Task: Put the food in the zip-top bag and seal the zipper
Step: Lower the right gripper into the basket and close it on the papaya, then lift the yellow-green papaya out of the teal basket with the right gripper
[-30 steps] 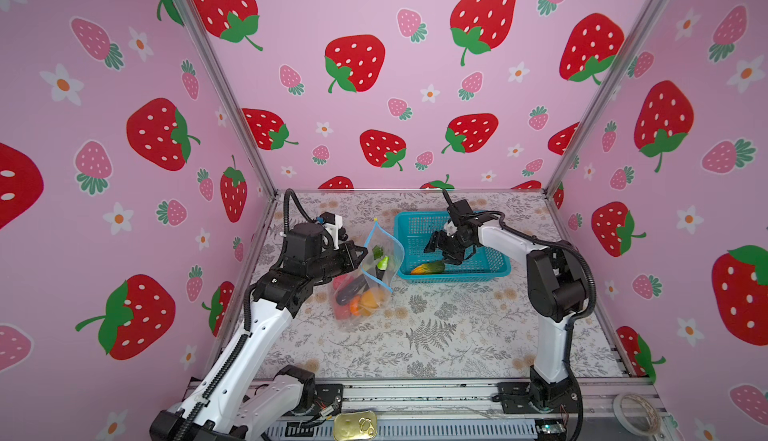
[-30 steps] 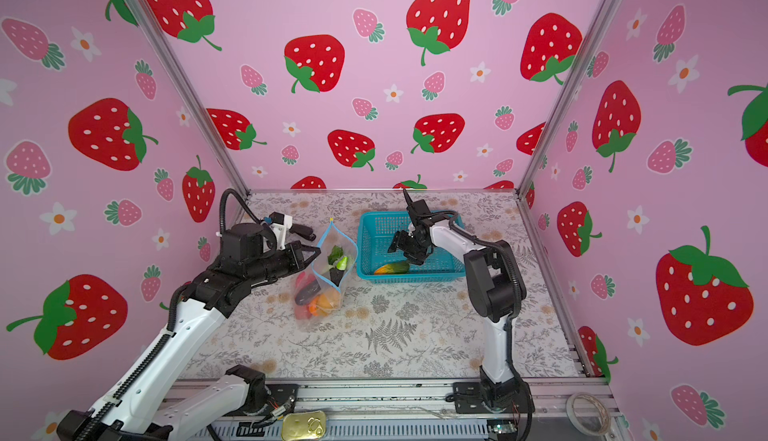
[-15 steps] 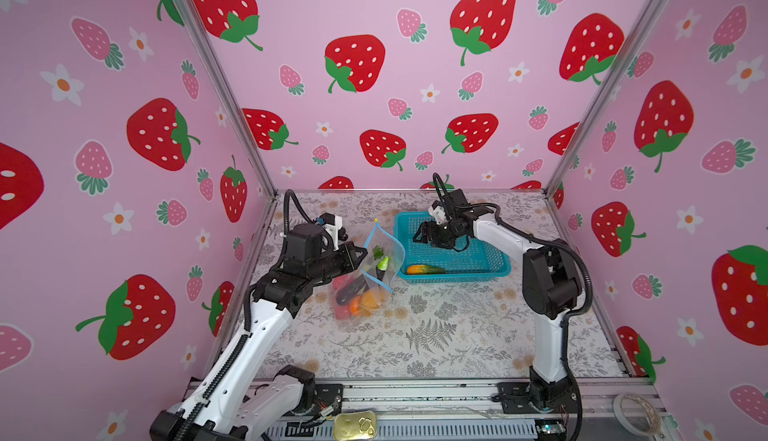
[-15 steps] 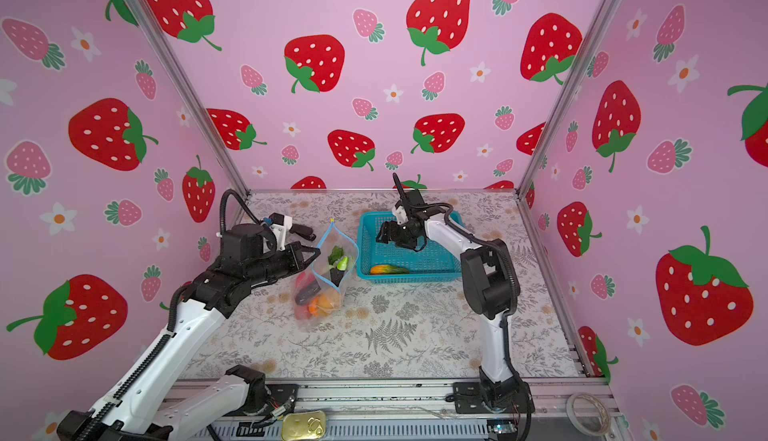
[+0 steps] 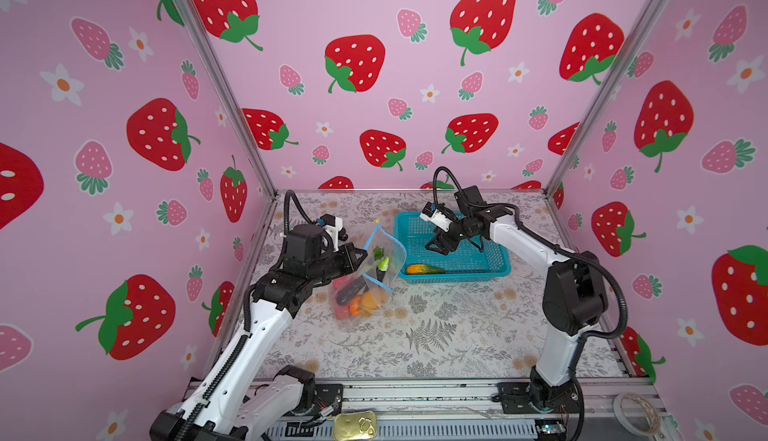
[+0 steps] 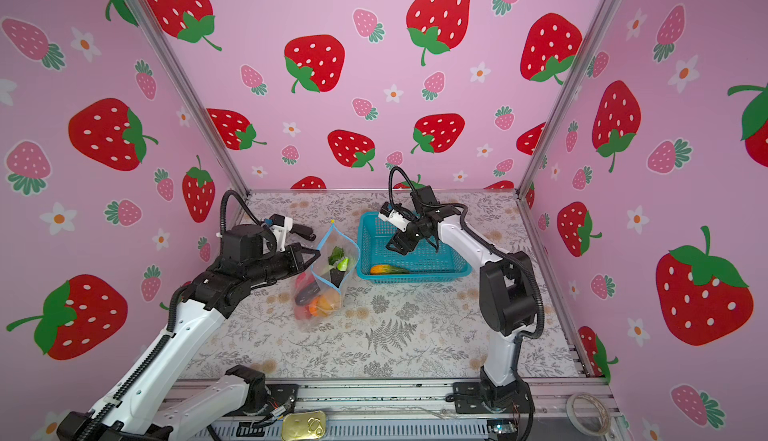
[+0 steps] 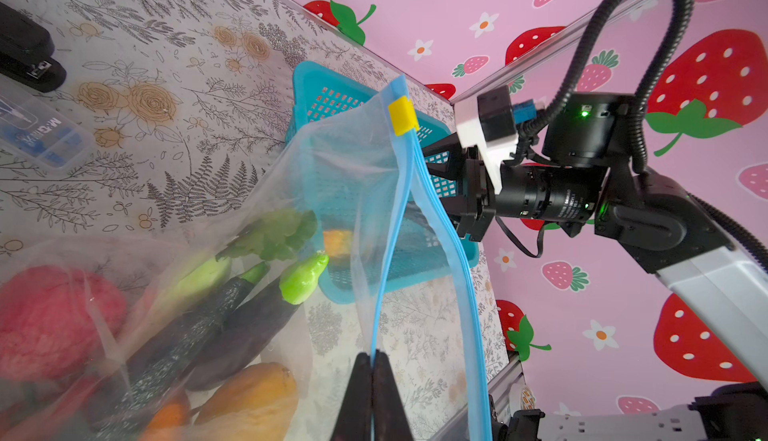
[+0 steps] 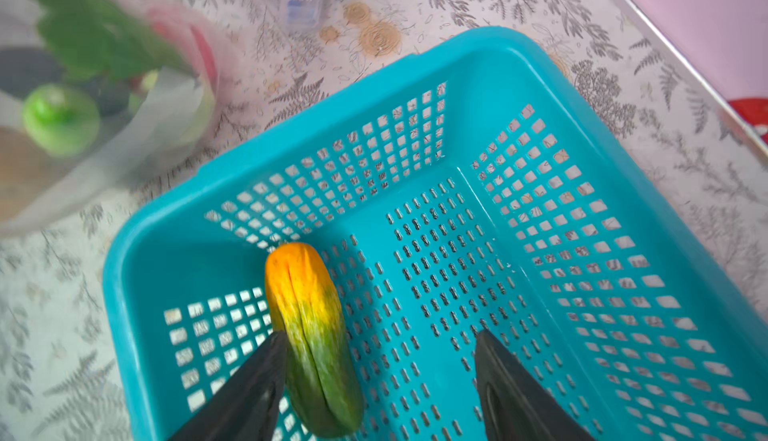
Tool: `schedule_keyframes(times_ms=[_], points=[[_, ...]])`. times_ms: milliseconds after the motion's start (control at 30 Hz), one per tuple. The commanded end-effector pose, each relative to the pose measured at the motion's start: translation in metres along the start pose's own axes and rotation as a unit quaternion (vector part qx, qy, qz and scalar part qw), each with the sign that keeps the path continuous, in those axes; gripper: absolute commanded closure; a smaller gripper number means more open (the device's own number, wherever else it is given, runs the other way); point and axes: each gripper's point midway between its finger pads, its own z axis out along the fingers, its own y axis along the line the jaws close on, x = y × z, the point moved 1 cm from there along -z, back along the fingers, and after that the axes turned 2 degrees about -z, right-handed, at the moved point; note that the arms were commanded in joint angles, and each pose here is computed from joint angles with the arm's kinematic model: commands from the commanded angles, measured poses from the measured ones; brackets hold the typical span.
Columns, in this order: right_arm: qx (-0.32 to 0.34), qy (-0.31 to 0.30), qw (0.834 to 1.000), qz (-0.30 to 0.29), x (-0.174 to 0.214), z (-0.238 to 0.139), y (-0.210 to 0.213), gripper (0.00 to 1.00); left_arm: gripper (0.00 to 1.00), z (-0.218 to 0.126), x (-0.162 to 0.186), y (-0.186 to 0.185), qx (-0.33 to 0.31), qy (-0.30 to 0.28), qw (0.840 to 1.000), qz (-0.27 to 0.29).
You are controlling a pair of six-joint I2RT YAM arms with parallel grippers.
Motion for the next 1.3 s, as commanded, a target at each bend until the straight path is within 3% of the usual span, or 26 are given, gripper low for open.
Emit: schedule_keyframes(times_ms=[0, 167, 1000, 1267], points=[[-0.025, 0.018, 0.992, -0.122, 0.016, 0.001, 0.011, 0.28, 1.00, -0.004, -0.002, -0.006, 0.009, 0.003, 1.000, 0.000], [-0.087, 0.038, 0.985, -0.143, 0.030, 0.017, 0.031, 0.39, 1.00, -0.004, -0.002, -0.005, 0.006, 0.001, 1.000, -0.002], [-0.112, 0.119, 0.972, -0.169, 0.053, 0.085, 0.049, 0.35, 1.00, -0.006, -0.002, -0.004, 0.000, 0.001, 1.000, -0.004], [-0.099, 0.122, 0.974, -0.165, 0.054, 0.090, 0.044, 0.41, 1.00, -0.005, -0.004, -0.005, 0.000, 0.002, 1.000, -0.004]])
